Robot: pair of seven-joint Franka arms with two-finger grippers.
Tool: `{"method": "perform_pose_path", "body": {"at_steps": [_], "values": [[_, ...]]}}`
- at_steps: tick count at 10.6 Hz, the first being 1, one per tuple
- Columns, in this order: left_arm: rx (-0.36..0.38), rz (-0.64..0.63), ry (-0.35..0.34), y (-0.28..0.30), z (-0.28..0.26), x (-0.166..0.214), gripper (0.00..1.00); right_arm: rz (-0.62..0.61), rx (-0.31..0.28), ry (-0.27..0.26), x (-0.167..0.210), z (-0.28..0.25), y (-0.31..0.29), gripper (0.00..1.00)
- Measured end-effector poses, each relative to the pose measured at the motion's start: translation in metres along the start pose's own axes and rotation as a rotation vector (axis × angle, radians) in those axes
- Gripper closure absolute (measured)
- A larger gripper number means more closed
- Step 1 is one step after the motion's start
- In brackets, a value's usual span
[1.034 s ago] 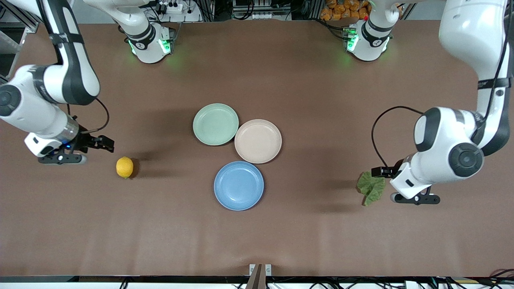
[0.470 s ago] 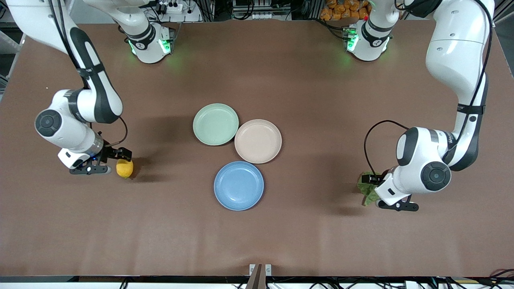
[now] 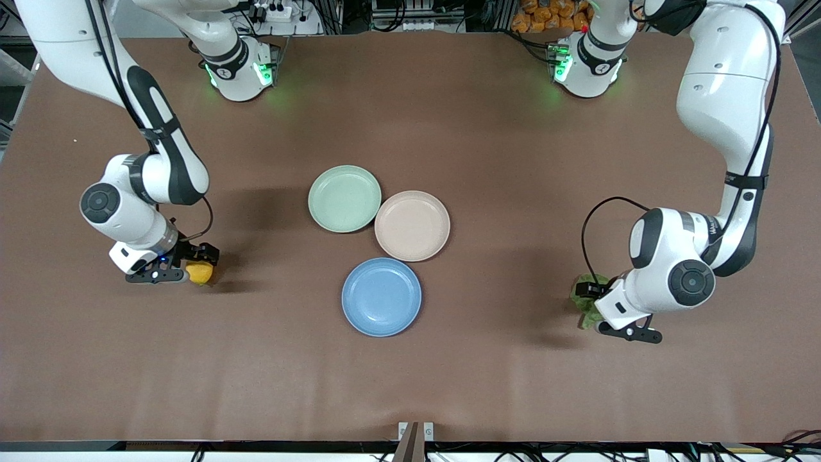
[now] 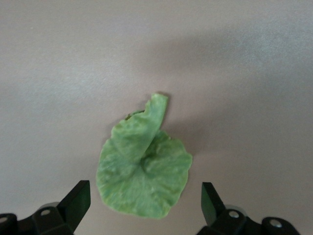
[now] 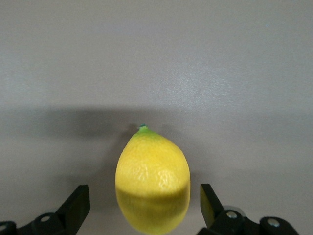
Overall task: Place lemon and lettuce in plates
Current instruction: 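Grasp the lemon with the right gripper while the left gripper grasps the lettuce, then carry the lemon over the blue plate with the right gripper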
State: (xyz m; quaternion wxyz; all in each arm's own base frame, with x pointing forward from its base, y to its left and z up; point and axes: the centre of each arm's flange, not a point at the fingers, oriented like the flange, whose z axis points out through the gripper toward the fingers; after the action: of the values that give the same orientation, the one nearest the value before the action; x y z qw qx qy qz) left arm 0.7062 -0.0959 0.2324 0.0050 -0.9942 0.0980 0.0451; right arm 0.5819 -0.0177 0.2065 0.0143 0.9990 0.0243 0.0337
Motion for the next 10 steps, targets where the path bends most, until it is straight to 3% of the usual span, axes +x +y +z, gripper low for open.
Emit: {"method": "perform_pose_path", "body": {"at_steps": [1, 2, 3, 4, 5, 10], "values": [[0.0, 0.013, 0.01, 0.003, 0.016, 0.003, 0.0, 0.0, -0.001, 0.002, -0.003, 0.008, 0.0, 0.01], [-0.004, 0.021, 0.011, 0.007, 0.033, 0.004, 0.0, 0.002, -0.001, -0.002, -0.004, 0.013, 0.001, 0.1], [-0.006, 0.025, 0.005, 0.009, 0.043, 0.004, 0.0, 0.002, -0.001, -0.003, -0.005, 0.014, 0.001, 0.13], [-0.008, 0.031, -0.002, 0.01, 0.047, 0.004, 0.0, 0.003, -0.001, -0.003, -0.004, 0.014, 0.002, 0.27], [-0.006, 0.037, -0.005, 0.011, 0.049, 0.003, 0.0, 0.003, -0.001, -0.001, -0.004, 0.013, 0.002, 0.33], [0.024, 0.061, -0.02, 0.009, 0.057, -0.001, 0.0, -0.006, 0.004, -0.001, 0.009, 0.001, -0.003, 0.33]]}}
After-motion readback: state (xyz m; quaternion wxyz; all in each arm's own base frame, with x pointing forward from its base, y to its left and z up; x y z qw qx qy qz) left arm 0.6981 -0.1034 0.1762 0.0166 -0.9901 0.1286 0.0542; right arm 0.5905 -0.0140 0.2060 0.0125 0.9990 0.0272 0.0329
